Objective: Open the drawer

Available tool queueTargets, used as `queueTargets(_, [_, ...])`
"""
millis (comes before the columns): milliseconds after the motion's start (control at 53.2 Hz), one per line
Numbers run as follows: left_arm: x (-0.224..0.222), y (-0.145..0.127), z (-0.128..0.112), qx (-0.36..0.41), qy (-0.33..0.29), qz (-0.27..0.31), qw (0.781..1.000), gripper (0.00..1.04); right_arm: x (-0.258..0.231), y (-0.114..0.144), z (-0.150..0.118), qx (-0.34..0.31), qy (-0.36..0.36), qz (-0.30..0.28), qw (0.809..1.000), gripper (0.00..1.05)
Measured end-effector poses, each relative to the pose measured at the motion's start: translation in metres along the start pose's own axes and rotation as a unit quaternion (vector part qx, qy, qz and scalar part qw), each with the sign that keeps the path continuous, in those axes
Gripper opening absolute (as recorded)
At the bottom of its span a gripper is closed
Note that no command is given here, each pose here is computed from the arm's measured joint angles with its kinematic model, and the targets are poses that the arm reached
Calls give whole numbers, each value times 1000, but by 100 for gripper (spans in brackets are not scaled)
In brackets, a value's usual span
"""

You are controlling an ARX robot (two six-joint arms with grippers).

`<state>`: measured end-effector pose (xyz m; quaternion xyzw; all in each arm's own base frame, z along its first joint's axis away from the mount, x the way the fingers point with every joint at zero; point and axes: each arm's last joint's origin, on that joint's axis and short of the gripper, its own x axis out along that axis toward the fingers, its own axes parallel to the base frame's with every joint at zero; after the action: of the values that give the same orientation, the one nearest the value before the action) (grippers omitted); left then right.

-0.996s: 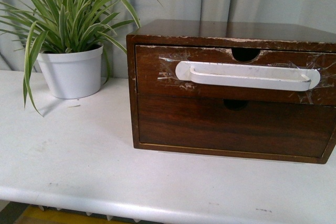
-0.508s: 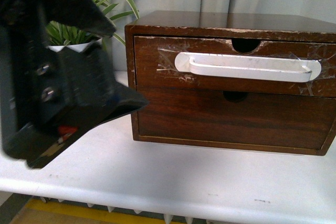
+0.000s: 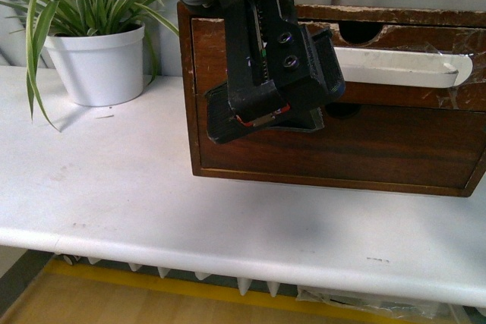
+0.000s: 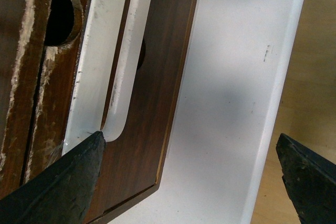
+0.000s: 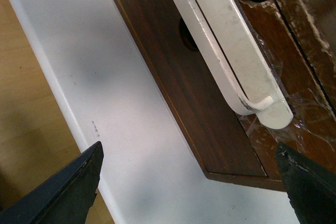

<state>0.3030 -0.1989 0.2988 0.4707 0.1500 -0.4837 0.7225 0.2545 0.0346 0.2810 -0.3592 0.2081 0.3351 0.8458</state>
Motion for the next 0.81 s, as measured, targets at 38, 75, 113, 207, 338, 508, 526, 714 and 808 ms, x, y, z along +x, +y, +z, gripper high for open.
queueTargets(38, [3, 2, 1, 4, 1, -5, 1000, 99, 2, -1, 1, -3, 1, 4, 1000, 96])
queueTargets(75, [5, 3, 1, 5, 2, -7, 1000, 99, 5, -1, 2, -6, 3, 7, 1000, 96])
queueTargets(113, [8, 5, 1, 7, 2, -7, 1000, 99, 8, -2, 2, -10, 6, 10, 1000, 96])
queueTargets(207, [14, 11, 4, 10, -1, -8, 1000, 99, 16, -5, 4, -11, 9, 16, 1000, 96])
queueTargets(338, [22, 17, 5, 12, 3, -17, 1000, 99, 24, -10, 4, -10, 13, 17, 1000, 96])
queueTargets(508, [32, 18, 4, 13, 8, -34, 999, 99, 32, -14, 5, -9, 12, 18, 1000, 96])
queueTargets(526, [33, 19, 4, 13, 9, -35, 999, 99, 32, -14, 5, -8, 12, 18, 1000, 96])
queueTargets(714, [39, 22, 4, 11, 13, -41, 999, 99, 40, -14, 7, -12, 8, 21, 1000, 96])
queueTargets(808, [41, 24, 5, 12, 14, -39, 999, 99, 45, -14, 6, -8, 11, 23, 1000, 96])
